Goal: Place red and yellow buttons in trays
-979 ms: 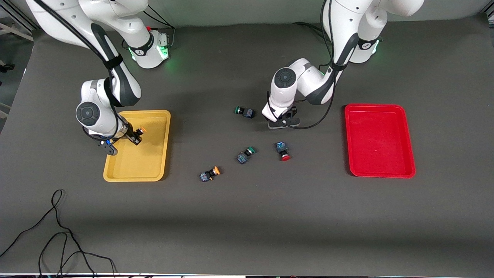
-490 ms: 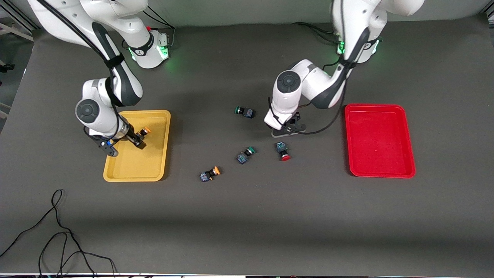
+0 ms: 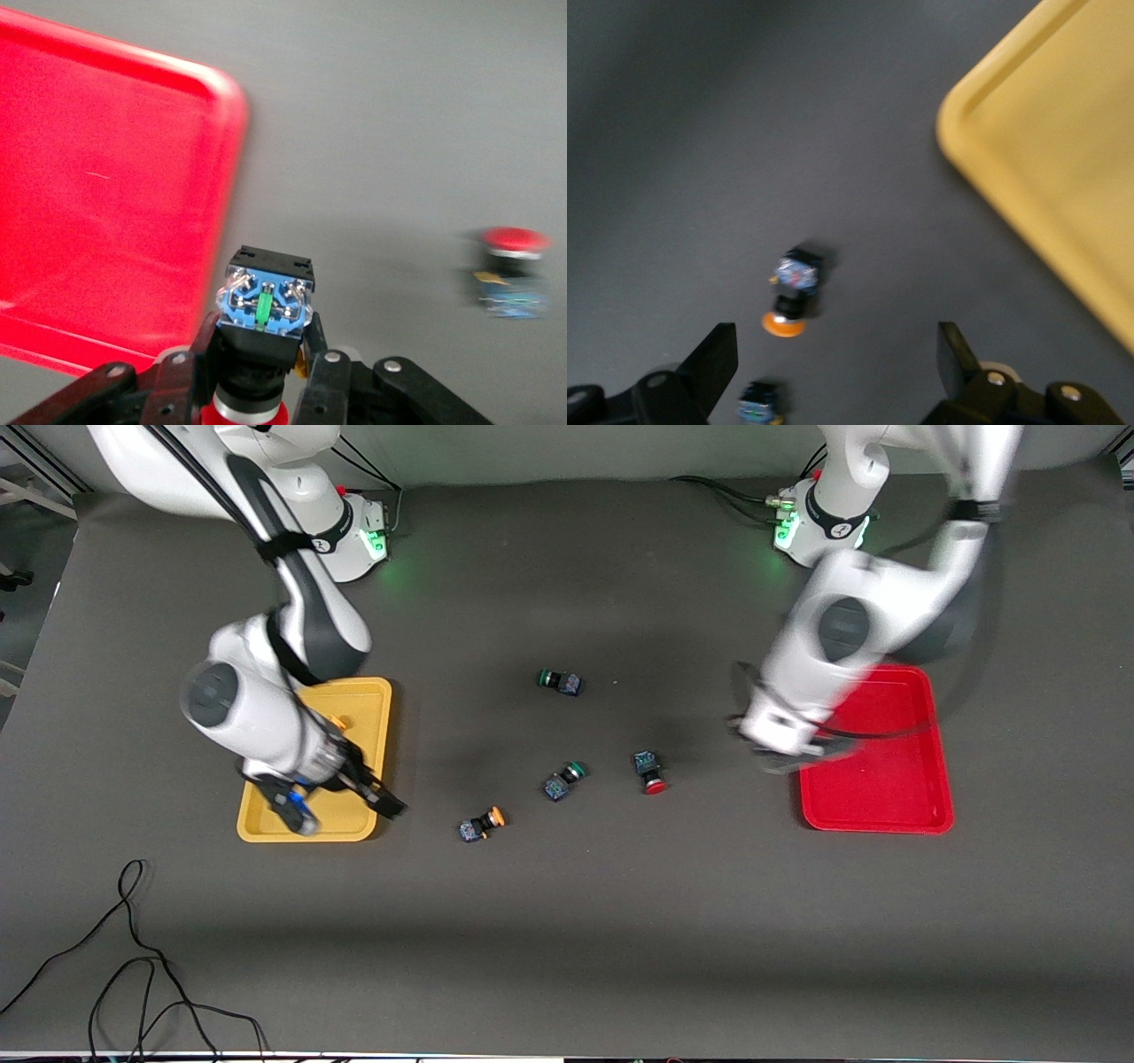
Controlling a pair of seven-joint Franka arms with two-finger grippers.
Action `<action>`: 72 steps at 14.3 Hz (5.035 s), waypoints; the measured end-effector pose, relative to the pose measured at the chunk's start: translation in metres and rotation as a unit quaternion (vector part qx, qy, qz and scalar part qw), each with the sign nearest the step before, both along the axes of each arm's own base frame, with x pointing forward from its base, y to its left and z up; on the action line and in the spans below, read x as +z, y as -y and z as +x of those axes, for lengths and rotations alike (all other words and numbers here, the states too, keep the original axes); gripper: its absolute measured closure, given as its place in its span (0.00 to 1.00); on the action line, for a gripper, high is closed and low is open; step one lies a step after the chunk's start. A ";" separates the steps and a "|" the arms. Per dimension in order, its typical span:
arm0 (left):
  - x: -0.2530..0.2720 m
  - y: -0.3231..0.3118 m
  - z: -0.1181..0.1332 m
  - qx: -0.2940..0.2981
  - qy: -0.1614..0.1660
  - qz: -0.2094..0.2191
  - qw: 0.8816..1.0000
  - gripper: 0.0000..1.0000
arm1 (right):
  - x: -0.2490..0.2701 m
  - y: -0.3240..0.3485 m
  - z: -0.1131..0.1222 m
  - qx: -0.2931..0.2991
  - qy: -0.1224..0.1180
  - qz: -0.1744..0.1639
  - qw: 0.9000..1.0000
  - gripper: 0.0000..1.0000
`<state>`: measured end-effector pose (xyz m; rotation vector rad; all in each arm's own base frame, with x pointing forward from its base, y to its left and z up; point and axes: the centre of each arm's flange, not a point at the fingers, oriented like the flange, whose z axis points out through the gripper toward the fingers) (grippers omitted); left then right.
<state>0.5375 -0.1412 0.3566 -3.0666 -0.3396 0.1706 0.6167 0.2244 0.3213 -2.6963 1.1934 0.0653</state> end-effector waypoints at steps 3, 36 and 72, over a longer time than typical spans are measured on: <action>-0.028 -0.114 0.005 -0.029 -0.014 -0.009 0.999 0.59 | -0.042 -0.042 0.024 -0.032 -0.007 0.014 0.999 0.00; -0.138 0.236 0.003 0.095 0.023 -0.009 0.995 0.00 | -0.116 0.167 -0.017 0.053 -0.075 -0.081 0.992 0.42; -0.095 -0.208 0.029 -0.143 -0.087 -0.008 0.986 0.00 | 0.283 0.193 -0.068 0.403 0.050 -0.082 0.910 0.00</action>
